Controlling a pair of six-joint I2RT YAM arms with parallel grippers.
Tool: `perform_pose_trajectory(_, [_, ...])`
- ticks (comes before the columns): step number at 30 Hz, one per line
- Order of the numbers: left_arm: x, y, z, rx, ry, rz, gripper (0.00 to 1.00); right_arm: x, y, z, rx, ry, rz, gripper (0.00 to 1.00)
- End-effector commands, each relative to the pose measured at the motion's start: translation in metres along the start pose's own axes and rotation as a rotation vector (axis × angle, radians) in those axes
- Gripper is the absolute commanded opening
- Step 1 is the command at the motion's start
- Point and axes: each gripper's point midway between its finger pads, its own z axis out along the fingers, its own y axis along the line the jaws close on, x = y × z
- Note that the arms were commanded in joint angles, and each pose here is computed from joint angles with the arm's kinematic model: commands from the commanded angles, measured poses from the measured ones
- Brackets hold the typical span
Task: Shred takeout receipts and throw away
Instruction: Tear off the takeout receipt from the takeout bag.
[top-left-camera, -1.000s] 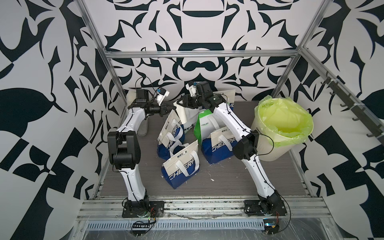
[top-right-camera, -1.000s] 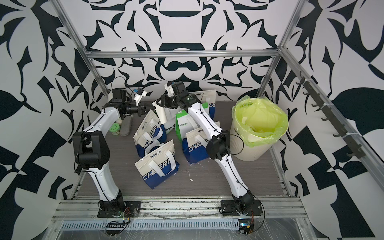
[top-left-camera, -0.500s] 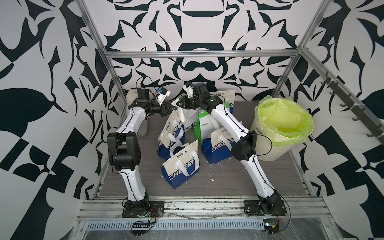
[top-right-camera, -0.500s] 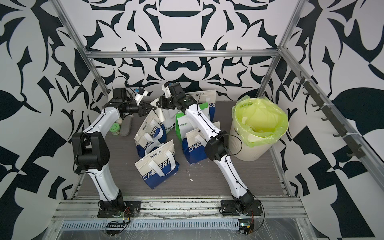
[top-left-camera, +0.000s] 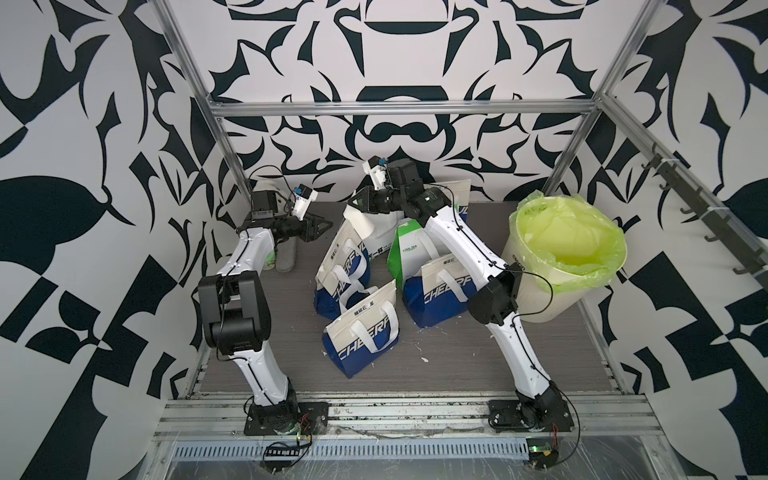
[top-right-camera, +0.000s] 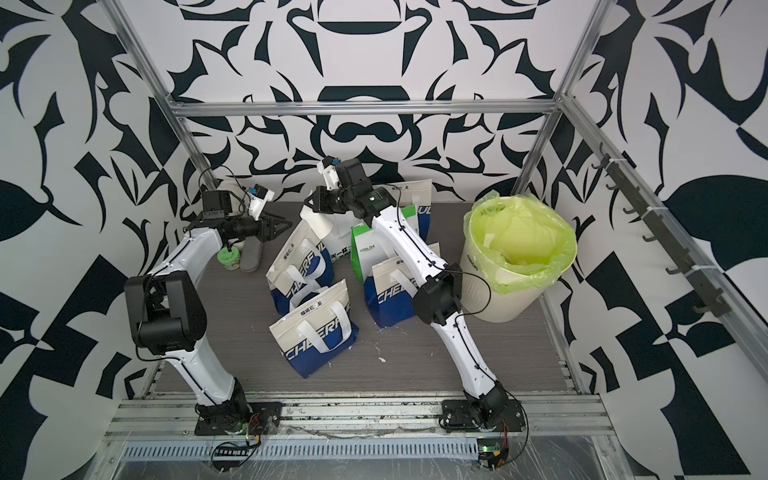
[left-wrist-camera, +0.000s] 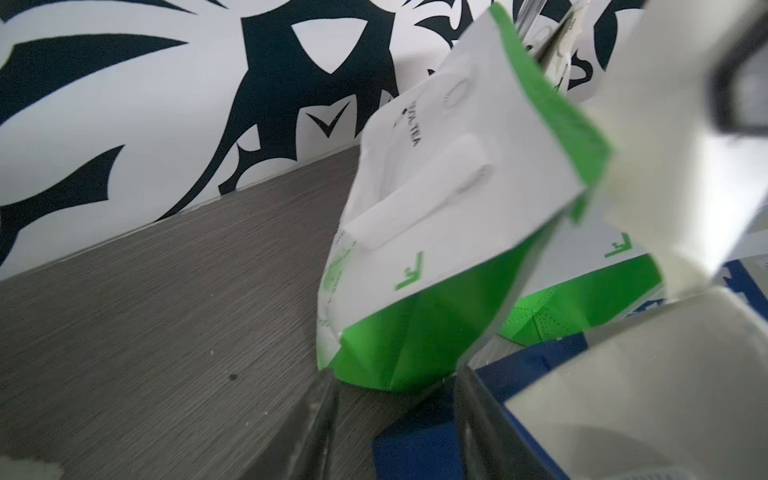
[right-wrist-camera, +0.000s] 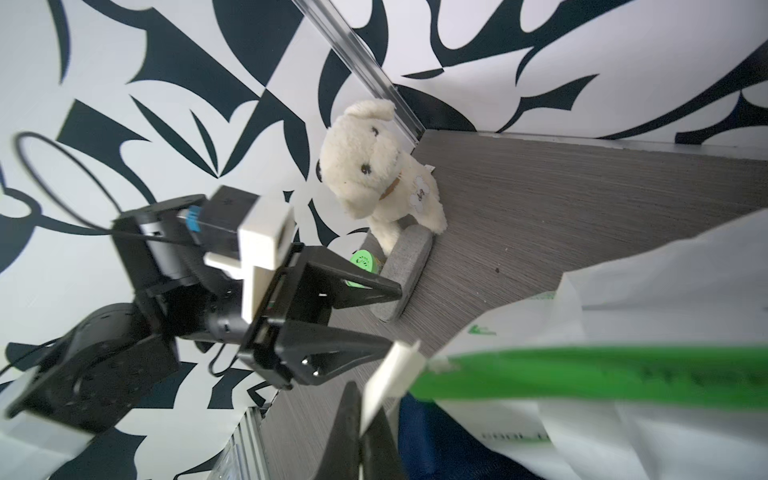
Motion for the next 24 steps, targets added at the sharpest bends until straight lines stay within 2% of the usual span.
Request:
perform_pose_trajectory(1, [-0.013, -0.001, 0.005, -0.002, -0.04, -0.017, 0.48, -0.027, 0.062, -0.028, -0.153, -0.081, -0.056, 0.0])
perform_pose_trajectory(9, [-0.013, -0.005, 0.034, 0.021, -0.022, -0.029, 0.47, -0.014, 0.086, -0.019, -0.218, -0.056, -0.039, 0.0])
perform_pose_trajectory(13, [-0.022, 0.001, 0.031, -0.03, -0.068, -0.042, 0.51, -0.019, 0.089, -0.031, -0.181, -0.077, -0.063, 0.0])
perform_pose_trajectory(15, [-0.029, 0.004, 0.023, -0.085, -0.092, -0.021, 0.59, -0.022, 0.092, -0.042, -0.144, -0.089, -0.1, 0.0])
perform_pose_trajectory(16, [-0.035, 0.005, 0.016, -0.112, -0.107, -0.013, 0.76, -0.024, 0.093, -0.05, -0.12, -0.095, -0.123, 0.0])
perform_pose_trajectory(17, [-0.041, 0.005, 0.01, -0.135, -0.125, -0.015, 1.0, -0.025, 0.093, -0.057, -0.096, -0.1, -0.143, 0.0])
perform_pose_trajectory(20, [-0.065, 0.013, -0.018, -0.187, -0.23, -0.108, 0.99, -0.028, 0.099, -0.085, -0.029, -0.114, -0.206, 0.0])
perform_pose_trajectory(24, [-0.094, 0.02, -0.062, -0.12, -0.398, -0.326, 0.99, -0.023, 0.098, -0.119, 0.072, -0.119, -0.259, 0.0])
